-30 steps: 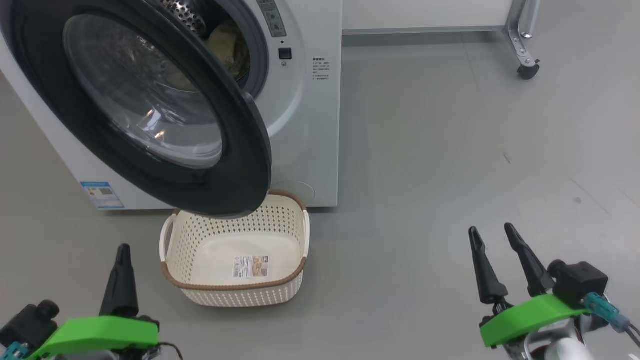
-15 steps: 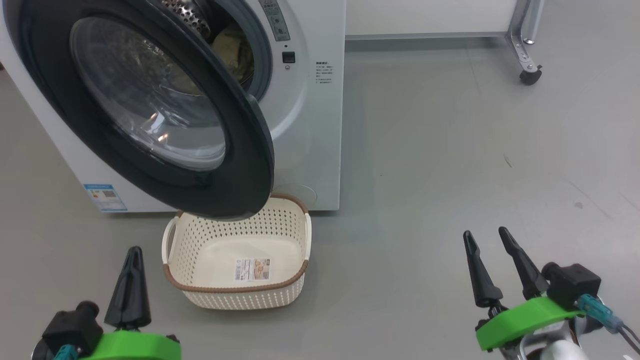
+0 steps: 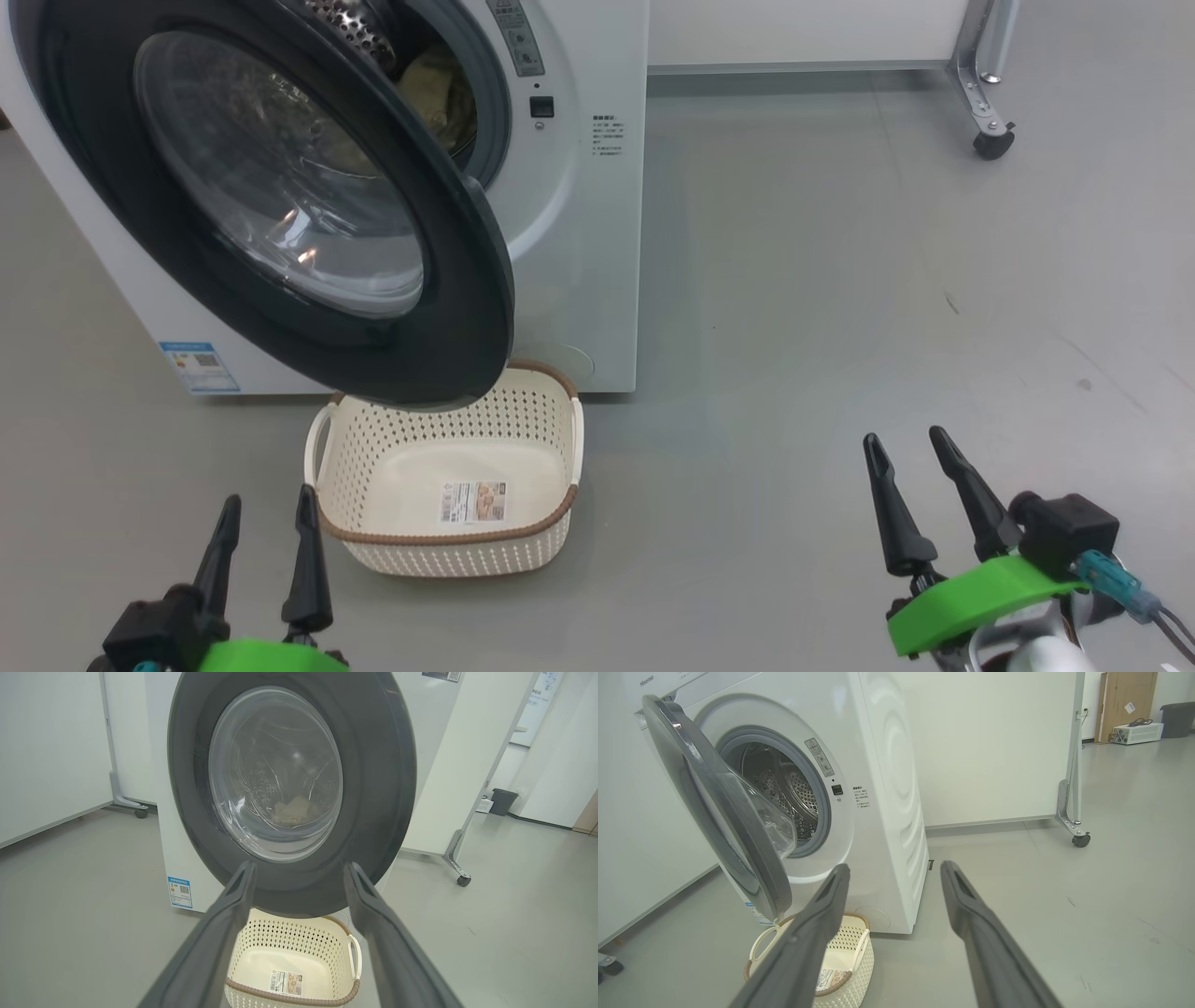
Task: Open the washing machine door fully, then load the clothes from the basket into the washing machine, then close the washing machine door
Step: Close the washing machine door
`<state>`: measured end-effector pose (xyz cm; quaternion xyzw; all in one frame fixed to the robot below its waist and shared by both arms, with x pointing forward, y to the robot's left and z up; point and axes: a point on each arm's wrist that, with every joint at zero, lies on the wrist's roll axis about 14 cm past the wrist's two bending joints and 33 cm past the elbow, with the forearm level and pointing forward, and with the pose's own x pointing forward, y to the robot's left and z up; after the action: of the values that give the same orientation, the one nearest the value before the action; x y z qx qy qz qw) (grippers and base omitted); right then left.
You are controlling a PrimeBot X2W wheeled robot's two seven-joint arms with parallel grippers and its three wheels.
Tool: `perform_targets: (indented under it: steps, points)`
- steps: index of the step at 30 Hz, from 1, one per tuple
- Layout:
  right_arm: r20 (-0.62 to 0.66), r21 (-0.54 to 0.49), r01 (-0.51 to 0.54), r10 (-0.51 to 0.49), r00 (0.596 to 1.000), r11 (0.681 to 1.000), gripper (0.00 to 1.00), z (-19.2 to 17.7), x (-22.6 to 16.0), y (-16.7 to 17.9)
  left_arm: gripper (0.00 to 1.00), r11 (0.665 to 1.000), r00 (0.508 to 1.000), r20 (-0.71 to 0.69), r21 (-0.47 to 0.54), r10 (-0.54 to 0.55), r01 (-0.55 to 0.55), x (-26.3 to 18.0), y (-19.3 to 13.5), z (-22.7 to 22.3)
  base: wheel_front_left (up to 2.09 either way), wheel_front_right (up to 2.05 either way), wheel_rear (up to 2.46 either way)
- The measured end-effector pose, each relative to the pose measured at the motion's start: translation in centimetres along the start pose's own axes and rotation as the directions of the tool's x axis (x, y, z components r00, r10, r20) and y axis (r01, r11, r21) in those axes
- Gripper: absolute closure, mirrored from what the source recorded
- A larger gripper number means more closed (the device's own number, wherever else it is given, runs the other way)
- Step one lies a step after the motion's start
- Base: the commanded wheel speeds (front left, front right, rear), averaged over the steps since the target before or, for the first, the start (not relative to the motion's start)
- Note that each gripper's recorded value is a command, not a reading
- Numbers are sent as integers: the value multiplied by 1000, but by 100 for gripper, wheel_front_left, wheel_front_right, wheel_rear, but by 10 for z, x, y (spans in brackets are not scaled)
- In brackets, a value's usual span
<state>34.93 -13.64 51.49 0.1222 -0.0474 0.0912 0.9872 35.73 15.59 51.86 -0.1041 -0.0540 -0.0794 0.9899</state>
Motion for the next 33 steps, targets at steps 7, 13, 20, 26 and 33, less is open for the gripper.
perform_targets:
  steps: [7, 13, 20, 26, 33]
  points:
    - [-6, 1, -4, 4, 1000, 1000, 0, -2, 1, 1, 0, 1000, 1000, -12, -1, 1, -1, -1, 0, -4, 0, 0, 0]
    - [-9, 2, -6, 6, 1000, 1000, 0, -3, 2, 1, 0, 1000, 1000, -26, -2, -1, 1, -2, -1, -8, 0, 0, 0]
    - [-14, 3, -5, 5, 1000, 1000, 0, -5, 3, 1, 0, 1000, 999, -40, -3, -4, 4, -2, -1, -13, 0, 0, 0]
    - [-16, 3, -6, 6, 1000, 1000, 0, -5, 3, 2, 0, 1000, 999, -46, -3, -4, 4, -3, -2, -15, 0, 0, 0]
    - [-28, 6, -15, 15, 999, 1000, 14, -9, 4, 4, 0, 1000, 999, -50, -4, 2, -2, -3, 0, -16, 0, 0, 0]
